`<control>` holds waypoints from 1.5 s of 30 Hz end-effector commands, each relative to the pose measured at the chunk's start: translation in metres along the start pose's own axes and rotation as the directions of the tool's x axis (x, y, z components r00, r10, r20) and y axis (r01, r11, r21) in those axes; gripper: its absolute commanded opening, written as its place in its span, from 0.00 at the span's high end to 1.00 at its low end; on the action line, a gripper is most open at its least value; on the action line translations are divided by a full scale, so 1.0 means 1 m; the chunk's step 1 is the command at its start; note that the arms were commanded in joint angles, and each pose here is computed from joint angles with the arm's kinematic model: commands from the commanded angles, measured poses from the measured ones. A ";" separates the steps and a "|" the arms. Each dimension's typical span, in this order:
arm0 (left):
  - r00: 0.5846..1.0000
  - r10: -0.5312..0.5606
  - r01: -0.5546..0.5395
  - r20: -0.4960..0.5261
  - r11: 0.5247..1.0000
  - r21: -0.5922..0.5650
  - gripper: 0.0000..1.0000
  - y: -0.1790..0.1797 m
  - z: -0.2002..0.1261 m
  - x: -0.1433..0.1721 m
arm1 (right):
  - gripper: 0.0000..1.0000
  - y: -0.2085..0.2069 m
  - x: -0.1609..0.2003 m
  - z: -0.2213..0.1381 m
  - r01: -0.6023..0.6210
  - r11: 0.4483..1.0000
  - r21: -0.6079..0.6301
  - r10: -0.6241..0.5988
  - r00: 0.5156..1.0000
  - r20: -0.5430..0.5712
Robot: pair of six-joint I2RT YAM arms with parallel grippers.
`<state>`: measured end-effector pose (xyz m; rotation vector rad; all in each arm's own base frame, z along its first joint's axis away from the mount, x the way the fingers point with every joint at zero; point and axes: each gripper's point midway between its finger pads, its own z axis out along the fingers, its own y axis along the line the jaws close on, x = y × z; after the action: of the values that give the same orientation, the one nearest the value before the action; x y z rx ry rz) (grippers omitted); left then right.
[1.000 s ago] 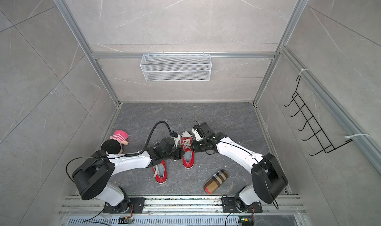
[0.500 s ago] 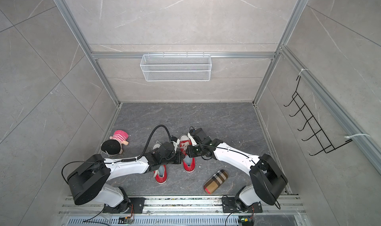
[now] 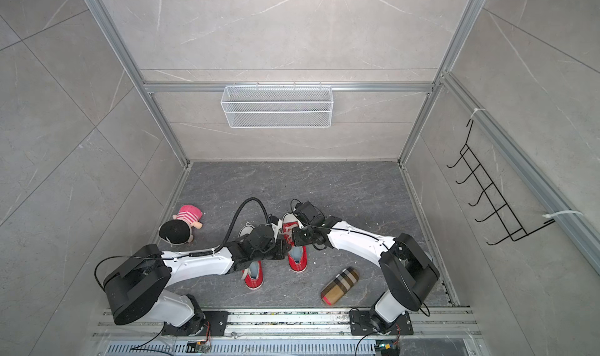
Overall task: Remove the insole from the shoe
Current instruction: Untie the shoelace on the shoe.
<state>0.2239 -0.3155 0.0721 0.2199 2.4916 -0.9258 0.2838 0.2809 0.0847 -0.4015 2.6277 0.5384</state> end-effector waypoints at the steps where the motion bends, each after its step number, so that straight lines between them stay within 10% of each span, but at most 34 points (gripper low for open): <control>1: 1.000 -0.002 0.002 -0.001 1.000 0.017 1.00 -0.006 -0.009 0.004 | 0.71 -0.007 -0.004 0.005 0.025 0.998 0.060 -0.025 1.000 -0.002; 8: 1.000 -0.012 0.013 0.005 1.000 -0.026 1.00 0.007 -0.016 0.009 | 1.00 -0.009 -0.001 -0.002 0.002 0.998 0.067 -0.003 1.000 0.003; 21: 0.997 0.072 -0.072 0.037 0.997 -0.010 0.88 -0.023 -0.024 -0.022 | 1.00 0.016 0.005 -0.020 -0.019 0.996 -0.089 0.022 0.999 0.039; 22: 0.984 0.175 -0.175 0.037 0.984 -0.014 0.70 -0.024 -0.023 -0.024 | 1.00 0.016 0.006 -0.020 -0.020 0.996 -0.089 0.024 0.999 0.038; 28: 0.974 0.225 -0.225 0.002 0.974 -0.027 0.64 -0.027 -0.014 -0.027 | 1.00 0.013 0.008 -0.020 -0.022 0.997 -0.072 0.024 0.999 0.032; 45: 0.967 0.254 -0.252 -0.006 0.958 -0.135 0.76 -0.007 0.006 -0.035 | 1.00 0.013 0.010 -0.021 -0.017 0.997 -0.069 0.018 1.000 0.018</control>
<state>0.2408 -0.3216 0.0797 0.4795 2.4770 -0.6848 0.2687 0.2814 0.0932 -0.3849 2.6117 0.6166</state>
